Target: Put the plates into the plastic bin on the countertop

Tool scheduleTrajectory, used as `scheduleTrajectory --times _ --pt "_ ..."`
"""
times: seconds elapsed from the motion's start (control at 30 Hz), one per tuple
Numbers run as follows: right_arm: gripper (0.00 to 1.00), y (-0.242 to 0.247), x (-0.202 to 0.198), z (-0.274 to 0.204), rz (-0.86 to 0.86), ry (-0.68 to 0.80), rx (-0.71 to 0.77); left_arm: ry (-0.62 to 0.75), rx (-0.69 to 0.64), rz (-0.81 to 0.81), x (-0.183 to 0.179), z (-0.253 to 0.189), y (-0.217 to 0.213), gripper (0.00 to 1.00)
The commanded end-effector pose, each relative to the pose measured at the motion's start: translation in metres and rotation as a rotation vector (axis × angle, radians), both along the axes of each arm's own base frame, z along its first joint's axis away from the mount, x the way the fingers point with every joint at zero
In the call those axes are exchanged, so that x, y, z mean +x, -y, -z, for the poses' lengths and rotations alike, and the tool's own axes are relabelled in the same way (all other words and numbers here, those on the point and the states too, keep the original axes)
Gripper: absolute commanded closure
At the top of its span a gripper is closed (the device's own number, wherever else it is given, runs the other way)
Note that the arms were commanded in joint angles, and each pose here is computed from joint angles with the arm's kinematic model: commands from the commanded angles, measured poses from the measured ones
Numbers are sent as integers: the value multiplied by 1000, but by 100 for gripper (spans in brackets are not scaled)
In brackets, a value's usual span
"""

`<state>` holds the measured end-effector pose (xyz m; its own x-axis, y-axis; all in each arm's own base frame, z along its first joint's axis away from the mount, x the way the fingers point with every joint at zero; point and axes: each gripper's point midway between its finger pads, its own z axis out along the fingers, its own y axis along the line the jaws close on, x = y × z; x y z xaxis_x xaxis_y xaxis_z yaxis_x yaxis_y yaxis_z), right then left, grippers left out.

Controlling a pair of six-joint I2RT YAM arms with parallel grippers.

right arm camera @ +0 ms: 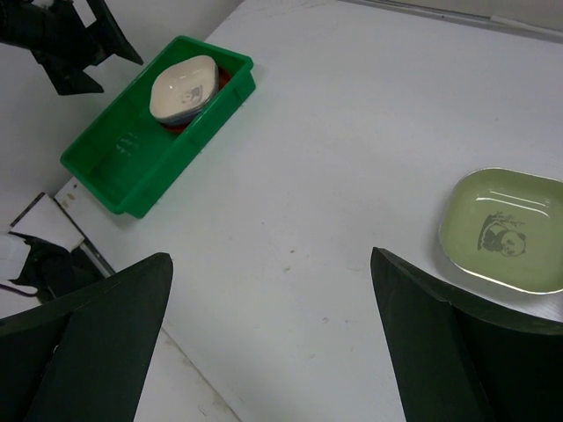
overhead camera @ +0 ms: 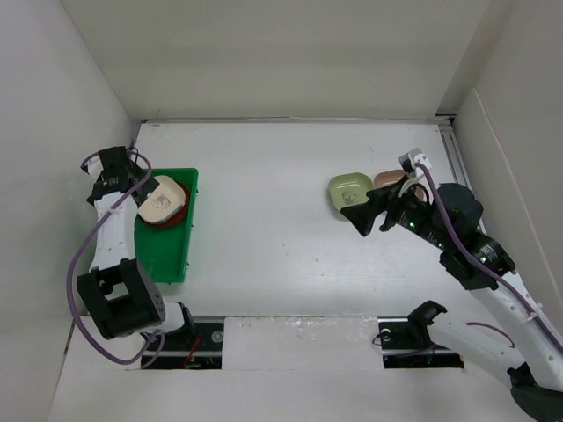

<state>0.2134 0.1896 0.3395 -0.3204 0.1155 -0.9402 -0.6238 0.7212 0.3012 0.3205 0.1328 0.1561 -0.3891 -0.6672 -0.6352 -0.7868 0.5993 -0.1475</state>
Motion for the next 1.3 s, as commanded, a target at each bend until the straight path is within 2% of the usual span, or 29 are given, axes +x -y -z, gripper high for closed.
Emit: scheduleTrajectory --times 0.0,0.07,0.1,0.17,0.2,0.27,0.3,0.4,0.43,0.47,0.5,0.53,0.57,0.63,0.8,0.93,0.97,1.1,1.13,1.23,1.27 --pt "0 0 -1 -16 -14 73 27 180 48 29 15 -60 5 0" --pt "0 1 0 -20 -2 75 37 244 59 94 27 -85 27 0" --pt "0 3 1 -18 11 67 30 287 29 183 38 -96 67 0" --pt "0 14 5 -23 90 68 58 317 10 267 54 -109 116 0" --pt "0 20 3 -29 118 73 84 321 -1 369 59 -109 167 0" --pt "0 40 7 -38 238 69 103 341 -52 435 70 -113 223 0" --pt "0 50 7 -42 297 54 134 296 -68 537 74 -93 276 0" --pt "0 87 9 -48 492 41 145 229 -89 641 93 -63 357 0" --pt "0 94 6 -50 522 41 153 222 -78 691 87 -59 393 0" --pt "0 105 4 -53 567 51 156 211 -71 720 89 -54 413 0" --pt "0 109 2 -52 580 42 144 263 -93 744 98 -74 439 0" --pt "0 112 -3 -55 579 54 158 189 -74 764 102 -37 460 0" --pt "0 114 -7 -54 580 54 157 169 -70 797 97 -29 479 0" --pt "0 118 -12 -55 580 51 154 149 -81 793 108 -10 505 0" --pt "0 125 -25 -60 567 84 165 120 -154 832 105 32 539 0" --pt "0 125 -27 -53 558 76 142 63 -144 813 105 63 541 6" --pt "0 125 -27 -53 558 76 142 58 -137 800 107 67 540 9" --pt "0 125 -30 -55 548 86 141 2 -117 790 104 99 537 40" --pt "0 127 -33 -60 547 98 155 -24 -119 786 104 111 533 57" --pt "0 126 -34 -62 538 104 162 -51 -119 755 104 121 524 81" --pt "0 126 -34 -62 537 108 154 -42 -97 743 106 116 520 98"
